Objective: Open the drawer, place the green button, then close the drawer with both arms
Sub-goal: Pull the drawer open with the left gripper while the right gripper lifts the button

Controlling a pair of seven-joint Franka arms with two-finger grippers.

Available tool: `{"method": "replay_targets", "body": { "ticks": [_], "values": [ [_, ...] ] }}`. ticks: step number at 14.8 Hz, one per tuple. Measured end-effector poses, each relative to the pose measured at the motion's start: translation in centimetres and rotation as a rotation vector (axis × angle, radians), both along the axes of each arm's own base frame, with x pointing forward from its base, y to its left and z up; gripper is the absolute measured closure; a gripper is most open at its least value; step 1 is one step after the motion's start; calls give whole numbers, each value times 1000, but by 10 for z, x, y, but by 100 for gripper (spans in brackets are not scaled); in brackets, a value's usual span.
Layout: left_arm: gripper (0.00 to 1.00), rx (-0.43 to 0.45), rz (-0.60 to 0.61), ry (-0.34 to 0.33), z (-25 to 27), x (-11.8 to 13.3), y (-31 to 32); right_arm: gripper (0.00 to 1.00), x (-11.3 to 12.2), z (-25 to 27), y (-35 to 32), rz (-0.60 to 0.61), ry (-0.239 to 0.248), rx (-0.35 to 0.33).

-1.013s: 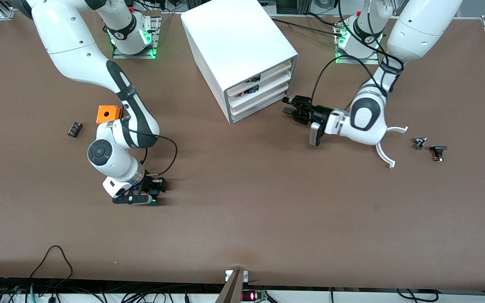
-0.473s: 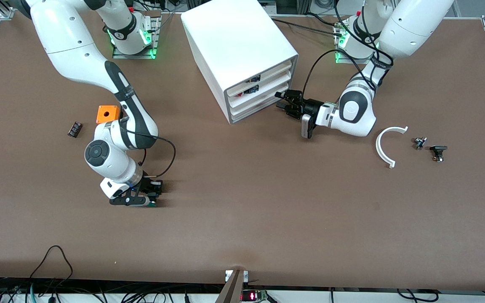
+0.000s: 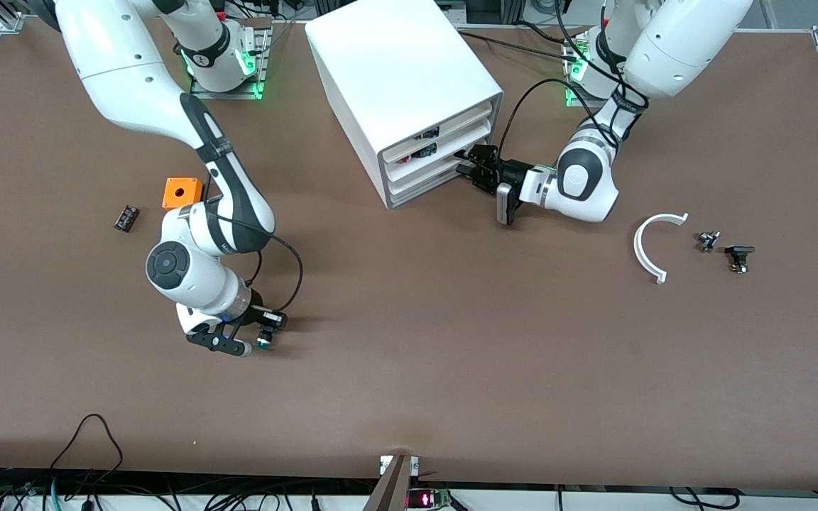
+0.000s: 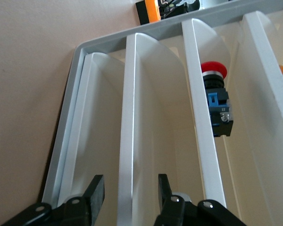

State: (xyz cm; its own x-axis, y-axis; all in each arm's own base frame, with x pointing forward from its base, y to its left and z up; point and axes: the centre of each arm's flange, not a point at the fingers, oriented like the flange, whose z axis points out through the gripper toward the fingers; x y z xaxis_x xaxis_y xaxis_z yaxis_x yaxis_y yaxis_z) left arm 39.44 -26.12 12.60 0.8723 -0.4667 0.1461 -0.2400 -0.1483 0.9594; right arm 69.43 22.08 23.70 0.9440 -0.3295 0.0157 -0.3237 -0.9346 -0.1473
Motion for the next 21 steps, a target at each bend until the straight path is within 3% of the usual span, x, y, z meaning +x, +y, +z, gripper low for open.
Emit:
{"method": "replay_targets", "body": {
  "ticks": [4, 9, 15, 21],
  "values": [
    [85, -7, -4, -29, -1, 0, 1, 59, 0, 32, 35, -149, 30, 18],
    [86, 10, 32, -73, 3, 25, 15, 59, -7, 66, 79, -261, 66, 29],
    [86, 94, 19, -202, 21, 109, 60, 59, -20, 125, 140, -425, 67, 80],
    [86, 154, 3, -231, 36, 157, 95, 59, -64, 167, 231, -562, 69, 150]
  ]
}}
